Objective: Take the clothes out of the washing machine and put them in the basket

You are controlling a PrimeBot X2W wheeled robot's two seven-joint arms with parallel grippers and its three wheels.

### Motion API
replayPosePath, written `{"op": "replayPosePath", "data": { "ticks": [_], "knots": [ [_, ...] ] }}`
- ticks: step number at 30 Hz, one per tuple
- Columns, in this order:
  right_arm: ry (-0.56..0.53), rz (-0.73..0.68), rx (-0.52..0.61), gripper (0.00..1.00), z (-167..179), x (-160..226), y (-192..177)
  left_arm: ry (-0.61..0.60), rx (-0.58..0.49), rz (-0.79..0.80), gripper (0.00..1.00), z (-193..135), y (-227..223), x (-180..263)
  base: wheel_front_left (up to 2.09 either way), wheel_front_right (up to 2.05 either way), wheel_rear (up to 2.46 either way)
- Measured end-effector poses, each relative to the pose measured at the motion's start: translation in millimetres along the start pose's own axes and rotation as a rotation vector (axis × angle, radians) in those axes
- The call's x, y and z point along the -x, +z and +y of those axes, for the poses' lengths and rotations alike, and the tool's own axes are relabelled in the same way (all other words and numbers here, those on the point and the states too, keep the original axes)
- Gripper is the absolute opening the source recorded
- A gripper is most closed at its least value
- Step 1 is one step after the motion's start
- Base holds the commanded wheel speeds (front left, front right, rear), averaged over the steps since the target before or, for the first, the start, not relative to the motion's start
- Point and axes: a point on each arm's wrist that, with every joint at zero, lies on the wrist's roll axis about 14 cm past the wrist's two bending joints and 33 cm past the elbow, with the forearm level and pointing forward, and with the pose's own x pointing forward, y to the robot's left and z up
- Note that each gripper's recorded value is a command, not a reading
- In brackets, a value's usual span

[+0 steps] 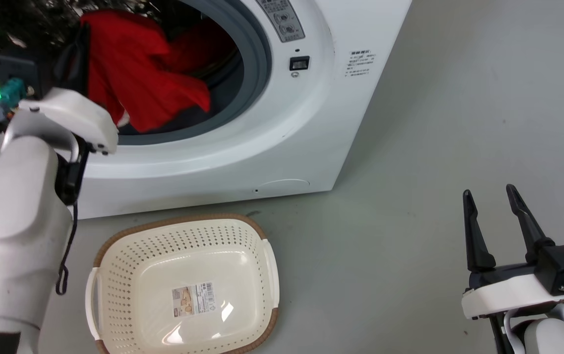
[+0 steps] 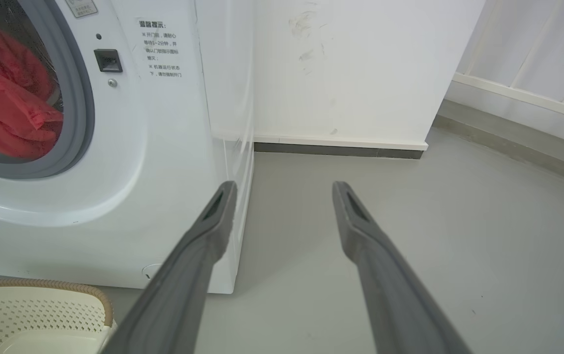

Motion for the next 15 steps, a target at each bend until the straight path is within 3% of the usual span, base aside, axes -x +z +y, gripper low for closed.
{"op": "replayPosePath", "data": {
  "ticks": [15],
  "knots": [
    [0.035,-0.037,-0.013,1.0,12,8,13,-0.036,-0.004,-0.152,0.0,-23,42,75,0.0,0.0,0.0]
  ]
}}
